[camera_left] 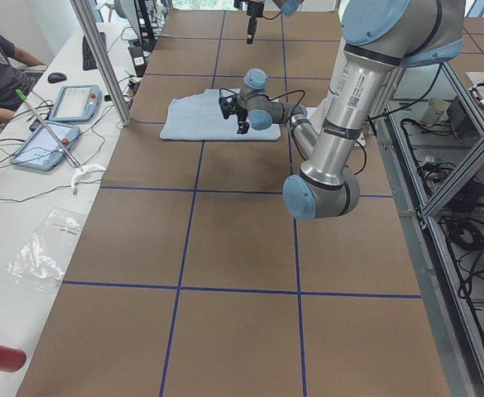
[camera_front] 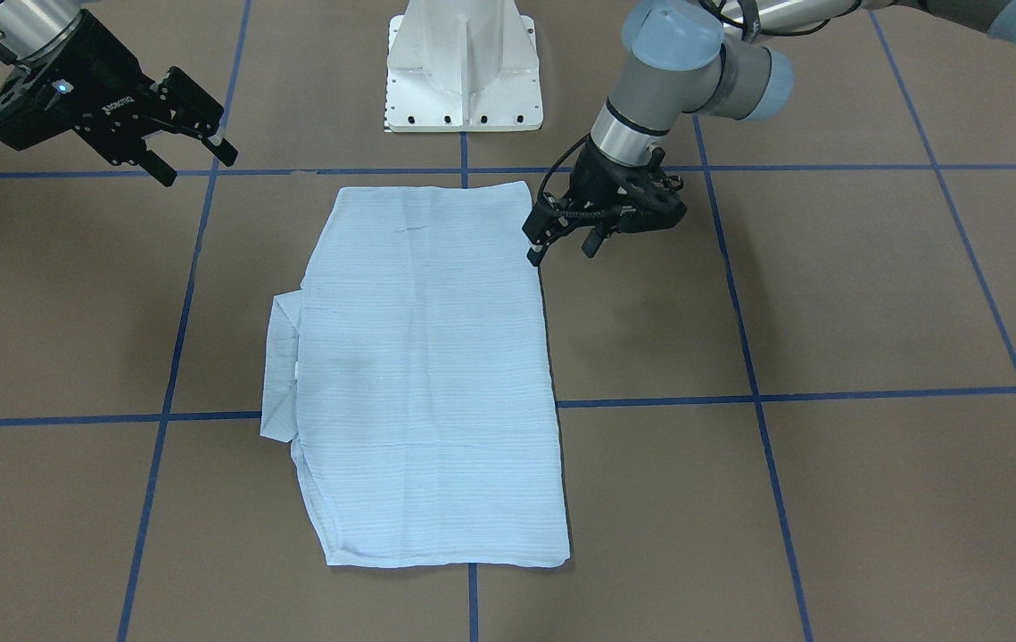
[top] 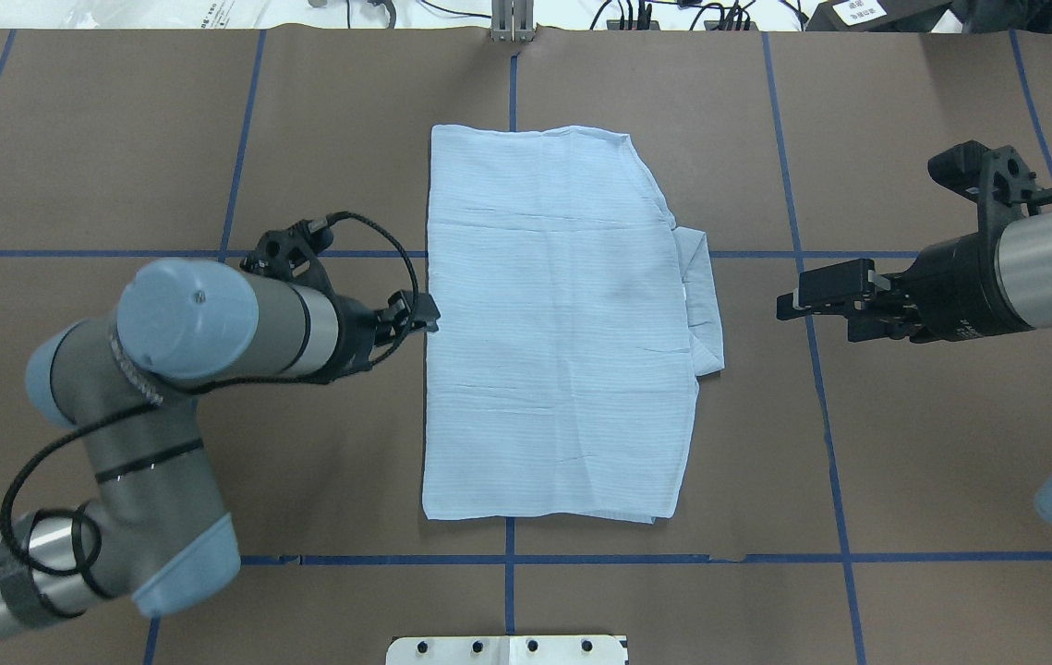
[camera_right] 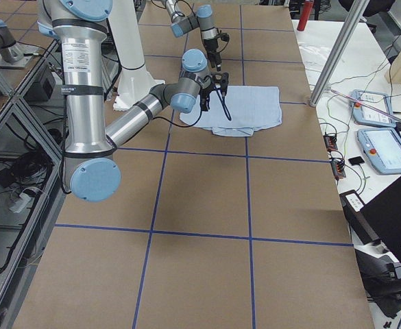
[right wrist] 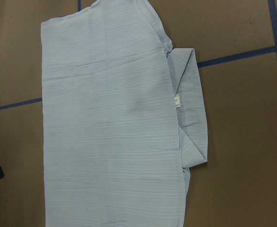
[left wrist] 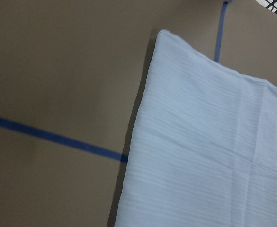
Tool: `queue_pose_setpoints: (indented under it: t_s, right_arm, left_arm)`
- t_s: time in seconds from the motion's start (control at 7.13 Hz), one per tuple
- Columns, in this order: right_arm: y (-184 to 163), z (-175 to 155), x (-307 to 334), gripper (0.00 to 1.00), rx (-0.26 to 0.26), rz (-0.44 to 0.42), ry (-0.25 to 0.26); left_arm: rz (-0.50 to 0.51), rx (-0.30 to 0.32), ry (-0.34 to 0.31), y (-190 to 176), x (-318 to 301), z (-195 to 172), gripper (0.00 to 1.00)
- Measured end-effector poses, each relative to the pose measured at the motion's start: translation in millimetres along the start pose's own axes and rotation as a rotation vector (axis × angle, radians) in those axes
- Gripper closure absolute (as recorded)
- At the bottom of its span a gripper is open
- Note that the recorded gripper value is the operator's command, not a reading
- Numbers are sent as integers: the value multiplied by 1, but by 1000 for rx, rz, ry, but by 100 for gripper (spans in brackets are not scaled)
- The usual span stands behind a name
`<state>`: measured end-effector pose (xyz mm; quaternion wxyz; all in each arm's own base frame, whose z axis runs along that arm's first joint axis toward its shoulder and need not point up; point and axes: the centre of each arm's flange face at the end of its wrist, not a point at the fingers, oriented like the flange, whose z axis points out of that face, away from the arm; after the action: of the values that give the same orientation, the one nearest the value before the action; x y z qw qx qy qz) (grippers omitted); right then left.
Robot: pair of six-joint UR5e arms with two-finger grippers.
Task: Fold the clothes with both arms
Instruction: 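Move the left gripper to the shirt corner nearest the robot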
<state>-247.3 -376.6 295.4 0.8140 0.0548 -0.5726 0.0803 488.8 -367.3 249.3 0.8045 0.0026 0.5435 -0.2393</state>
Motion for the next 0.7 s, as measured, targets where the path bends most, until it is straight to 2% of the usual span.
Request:
queue_pose_setpoints:
  t_s: [0.42, 0.56, 0.7]
  right_arm:
    - [-1, 1, 1, 0, 12, 1, 5]
    - [-2, 1, 0, 0, 15, 0, 5]
    - [-2, 2, 0, 0, 16, -1, 4]
  left_arm:
    - [-125, -72, -40, 106, -32, 19, 2]
    - [-135, -92, -64, 126, -40, 27, 2]
    - [-137, -100, -83, 136, -44, 35, 7]
